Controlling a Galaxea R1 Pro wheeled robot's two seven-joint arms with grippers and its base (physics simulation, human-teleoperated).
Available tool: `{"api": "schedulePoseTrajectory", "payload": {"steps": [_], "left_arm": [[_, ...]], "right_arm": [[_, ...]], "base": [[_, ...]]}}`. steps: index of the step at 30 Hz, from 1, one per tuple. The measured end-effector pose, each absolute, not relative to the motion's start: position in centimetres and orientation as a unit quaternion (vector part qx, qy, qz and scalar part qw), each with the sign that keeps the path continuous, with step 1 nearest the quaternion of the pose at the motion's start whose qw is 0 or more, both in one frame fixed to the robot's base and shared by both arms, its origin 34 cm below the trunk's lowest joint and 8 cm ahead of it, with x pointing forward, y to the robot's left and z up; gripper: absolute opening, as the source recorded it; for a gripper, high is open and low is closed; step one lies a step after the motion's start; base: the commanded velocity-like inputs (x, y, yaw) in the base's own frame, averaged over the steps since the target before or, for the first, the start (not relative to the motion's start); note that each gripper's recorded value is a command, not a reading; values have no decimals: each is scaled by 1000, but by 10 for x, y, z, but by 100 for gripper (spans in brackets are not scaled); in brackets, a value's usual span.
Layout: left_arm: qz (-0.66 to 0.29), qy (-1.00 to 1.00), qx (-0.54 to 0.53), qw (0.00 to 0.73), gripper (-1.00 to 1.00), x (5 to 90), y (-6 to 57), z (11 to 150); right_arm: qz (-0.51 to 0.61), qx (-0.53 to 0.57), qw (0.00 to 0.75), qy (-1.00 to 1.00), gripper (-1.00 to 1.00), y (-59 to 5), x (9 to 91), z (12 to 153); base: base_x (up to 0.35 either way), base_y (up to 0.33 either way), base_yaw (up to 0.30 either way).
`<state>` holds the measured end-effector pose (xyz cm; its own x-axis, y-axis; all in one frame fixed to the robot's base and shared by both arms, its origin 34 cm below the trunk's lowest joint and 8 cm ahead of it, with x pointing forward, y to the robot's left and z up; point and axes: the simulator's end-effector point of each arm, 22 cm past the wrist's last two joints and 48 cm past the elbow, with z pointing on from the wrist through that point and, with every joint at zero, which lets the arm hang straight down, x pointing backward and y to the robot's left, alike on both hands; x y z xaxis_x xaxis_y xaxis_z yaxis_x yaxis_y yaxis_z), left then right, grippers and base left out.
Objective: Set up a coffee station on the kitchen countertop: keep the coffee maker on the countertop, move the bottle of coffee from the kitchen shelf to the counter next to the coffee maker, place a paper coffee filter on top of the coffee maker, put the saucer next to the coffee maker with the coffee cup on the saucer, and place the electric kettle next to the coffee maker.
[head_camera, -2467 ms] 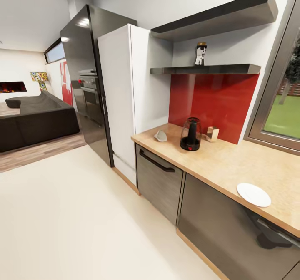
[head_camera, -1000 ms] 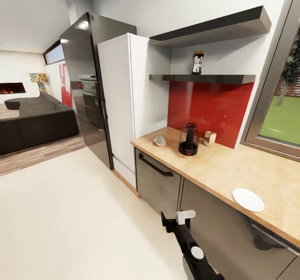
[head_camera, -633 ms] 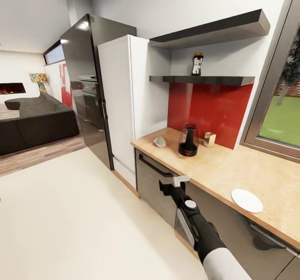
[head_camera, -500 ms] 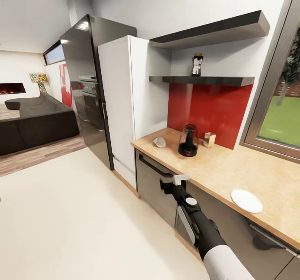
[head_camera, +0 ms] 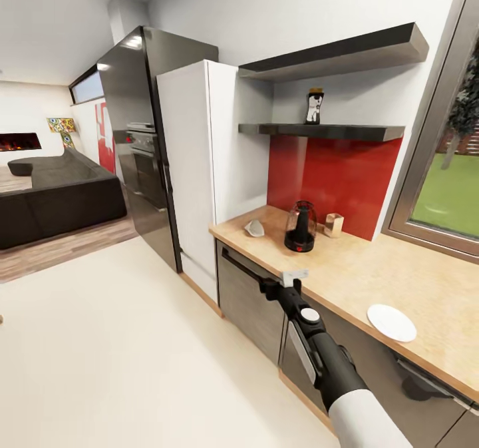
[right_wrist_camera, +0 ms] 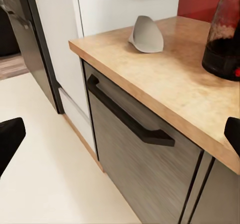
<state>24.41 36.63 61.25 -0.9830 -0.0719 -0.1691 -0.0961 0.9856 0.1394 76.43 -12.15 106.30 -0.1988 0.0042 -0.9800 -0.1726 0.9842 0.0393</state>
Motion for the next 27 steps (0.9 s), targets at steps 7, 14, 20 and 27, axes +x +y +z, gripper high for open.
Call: {"api": "schedulePoseTrajectory", "payload": {"steps": [7,14,20,27], "left_arm": [[74,993,-42,80,100,240,367,618],[74,993,-43,76,100,234,367,622],[74,994,-43,75,100,230,366,626],[75,994,-43,73,100,227,368,629]], "right_arm": [[70,-53,628,773,100,-123,762,1070],[69,-53,625,776,100,-124,761,1085],[68,-53,615,784,100,-126,757,1091],[66,-55,611,787,100,-126,754,1090]], "base": [[0,0,0],[0,0,0],[0,0,0],[0,0,0]]}}
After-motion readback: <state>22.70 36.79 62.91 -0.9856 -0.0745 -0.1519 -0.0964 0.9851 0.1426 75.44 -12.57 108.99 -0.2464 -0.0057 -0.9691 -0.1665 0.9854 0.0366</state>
